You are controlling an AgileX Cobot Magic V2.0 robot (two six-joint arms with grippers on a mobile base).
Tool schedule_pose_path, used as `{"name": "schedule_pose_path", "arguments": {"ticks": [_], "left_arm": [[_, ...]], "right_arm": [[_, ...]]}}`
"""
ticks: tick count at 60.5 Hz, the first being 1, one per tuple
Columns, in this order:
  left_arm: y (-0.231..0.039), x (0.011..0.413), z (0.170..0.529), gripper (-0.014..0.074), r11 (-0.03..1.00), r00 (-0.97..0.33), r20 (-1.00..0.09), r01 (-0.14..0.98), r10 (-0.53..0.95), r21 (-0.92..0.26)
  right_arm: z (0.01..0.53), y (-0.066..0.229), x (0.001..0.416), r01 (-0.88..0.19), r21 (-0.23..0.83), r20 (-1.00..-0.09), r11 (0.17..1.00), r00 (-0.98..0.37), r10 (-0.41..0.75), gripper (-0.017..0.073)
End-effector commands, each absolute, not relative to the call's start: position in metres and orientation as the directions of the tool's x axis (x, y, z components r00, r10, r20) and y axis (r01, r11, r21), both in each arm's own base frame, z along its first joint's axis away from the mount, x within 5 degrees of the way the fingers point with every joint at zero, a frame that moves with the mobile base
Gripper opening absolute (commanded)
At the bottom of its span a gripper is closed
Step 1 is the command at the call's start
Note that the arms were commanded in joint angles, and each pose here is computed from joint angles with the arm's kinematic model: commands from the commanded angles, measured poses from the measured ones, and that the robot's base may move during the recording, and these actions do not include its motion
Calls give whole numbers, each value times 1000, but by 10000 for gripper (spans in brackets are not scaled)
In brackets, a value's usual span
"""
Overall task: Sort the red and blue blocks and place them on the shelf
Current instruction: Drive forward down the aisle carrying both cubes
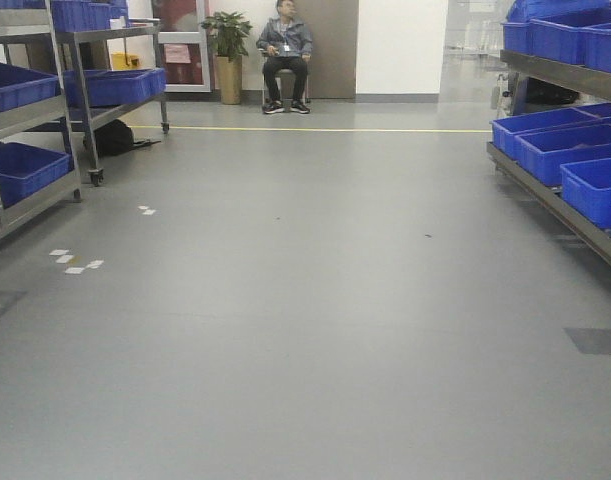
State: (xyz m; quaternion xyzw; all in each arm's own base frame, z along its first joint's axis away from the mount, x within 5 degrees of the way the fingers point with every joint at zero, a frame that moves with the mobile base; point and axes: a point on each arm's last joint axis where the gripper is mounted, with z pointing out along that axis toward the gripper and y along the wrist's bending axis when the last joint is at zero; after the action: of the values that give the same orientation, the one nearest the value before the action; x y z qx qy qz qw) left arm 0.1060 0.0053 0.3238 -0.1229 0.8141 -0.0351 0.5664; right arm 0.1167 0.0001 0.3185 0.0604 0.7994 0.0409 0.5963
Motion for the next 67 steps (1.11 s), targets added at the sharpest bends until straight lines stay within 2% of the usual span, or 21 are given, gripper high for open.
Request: {"name": "schedule_pose_path", "arguments": {"ticks": [1, 67], "left_arm": [[4, 108, 340, 118, 971, -243, -942, -119, -233, -209], [3, 108, 340, 118, 971, -241, -942, -118, -232, -209]], "right_arm": [[336, 0, 118, 30, 125, -978, 992, -166, 128, 61], [336, 0, 118, 30, 125, -978, 992, -166, 128, 61]]}}
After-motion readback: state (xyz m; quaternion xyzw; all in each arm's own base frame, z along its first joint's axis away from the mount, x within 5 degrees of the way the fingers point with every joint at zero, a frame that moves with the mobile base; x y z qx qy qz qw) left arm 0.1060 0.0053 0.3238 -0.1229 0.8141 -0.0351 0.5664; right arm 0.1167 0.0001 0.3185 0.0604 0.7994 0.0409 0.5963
